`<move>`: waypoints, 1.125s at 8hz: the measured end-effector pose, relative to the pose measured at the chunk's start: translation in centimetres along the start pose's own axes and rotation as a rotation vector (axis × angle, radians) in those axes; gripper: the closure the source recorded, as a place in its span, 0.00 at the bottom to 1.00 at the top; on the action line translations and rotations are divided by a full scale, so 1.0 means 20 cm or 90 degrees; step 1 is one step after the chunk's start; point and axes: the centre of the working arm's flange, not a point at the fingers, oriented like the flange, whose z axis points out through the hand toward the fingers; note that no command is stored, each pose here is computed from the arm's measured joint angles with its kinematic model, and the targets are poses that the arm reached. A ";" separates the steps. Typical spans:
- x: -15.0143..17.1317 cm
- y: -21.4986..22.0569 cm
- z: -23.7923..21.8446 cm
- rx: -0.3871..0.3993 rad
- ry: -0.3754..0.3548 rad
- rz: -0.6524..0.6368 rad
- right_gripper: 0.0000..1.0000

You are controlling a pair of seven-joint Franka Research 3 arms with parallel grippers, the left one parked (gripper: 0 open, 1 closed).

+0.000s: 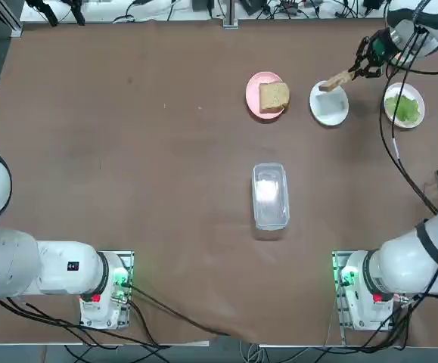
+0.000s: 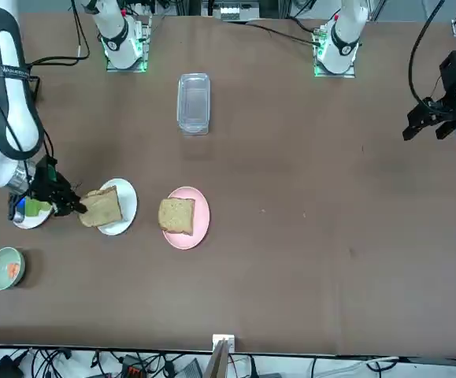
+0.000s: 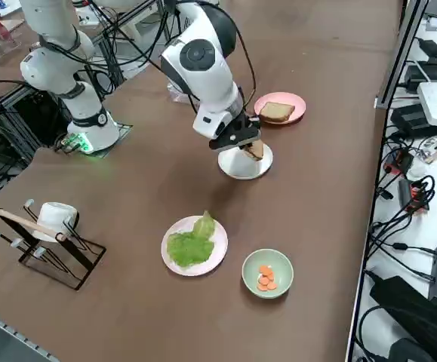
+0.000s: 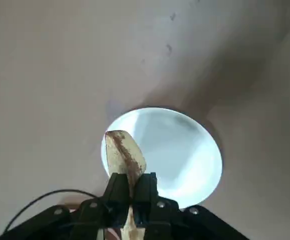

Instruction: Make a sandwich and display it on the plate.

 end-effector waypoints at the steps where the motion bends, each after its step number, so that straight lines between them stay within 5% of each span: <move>1: 0.00 0.02 0.02 -0.003 -0.004 0.005 0.92; 9: 0.00 0.04 0.08 0.032 -0.004 0.042 0.92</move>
